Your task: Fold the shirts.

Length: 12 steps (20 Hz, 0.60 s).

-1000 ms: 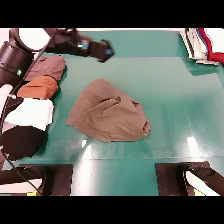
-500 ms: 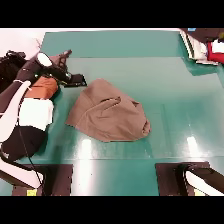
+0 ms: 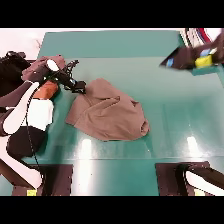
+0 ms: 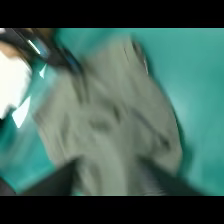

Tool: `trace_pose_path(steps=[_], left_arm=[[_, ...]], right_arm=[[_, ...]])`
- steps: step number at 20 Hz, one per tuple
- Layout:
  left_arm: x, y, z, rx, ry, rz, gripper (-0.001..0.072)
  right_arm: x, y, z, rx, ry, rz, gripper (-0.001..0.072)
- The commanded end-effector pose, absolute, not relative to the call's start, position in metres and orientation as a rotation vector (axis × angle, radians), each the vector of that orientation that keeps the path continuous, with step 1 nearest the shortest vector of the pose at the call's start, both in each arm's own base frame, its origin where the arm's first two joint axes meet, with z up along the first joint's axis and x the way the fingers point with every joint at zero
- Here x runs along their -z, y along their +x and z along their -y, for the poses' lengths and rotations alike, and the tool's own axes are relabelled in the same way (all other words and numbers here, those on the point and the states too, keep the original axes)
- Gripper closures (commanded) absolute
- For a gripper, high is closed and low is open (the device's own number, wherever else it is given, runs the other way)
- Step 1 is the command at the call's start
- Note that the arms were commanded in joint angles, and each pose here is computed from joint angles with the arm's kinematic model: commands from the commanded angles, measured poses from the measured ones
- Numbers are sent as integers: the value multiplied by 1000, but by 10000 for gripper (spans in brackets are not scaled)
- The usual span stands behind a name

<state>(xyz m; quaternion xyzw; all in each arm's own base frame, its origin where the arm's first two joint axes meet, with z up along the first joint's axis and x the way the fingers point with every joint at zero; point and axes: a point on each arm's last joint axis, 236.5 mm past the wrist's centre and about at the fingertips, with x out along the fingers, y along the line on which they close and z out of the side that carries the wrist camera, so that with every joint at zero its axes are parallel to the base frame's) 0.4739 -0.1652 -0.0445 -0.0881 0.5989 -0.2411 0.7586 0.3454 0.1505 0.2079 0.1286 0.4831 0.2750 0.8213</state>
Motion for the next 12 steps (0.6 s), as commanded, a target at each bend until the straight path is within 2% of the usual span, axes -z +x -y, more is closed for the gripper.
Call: trace_pose_path(steps=[1, 5, 8, 9, 12], left_arm=[[3, 487, 167, 553, -162, -1224, 681], [-33, 494, 168, 562, -147, -1145, 681], [-35, 491, 168, 565, -147, -1152, 681], [-34, 489, 168, 564, -152, -1161, 681], [-36, 483, 169, 575, -147, -1178, 681]], right_arm=[[-98, 308, -127, -432, 262, -1374, 55], [-16, 254, -197, -604, 410, -1604, 58], [25, 238, -235, -644, 325, -1641, 72], [33, 239, -247, -652, 307, -1633, 164], [37, 253, -269, -673, 271, -1579, 660]])
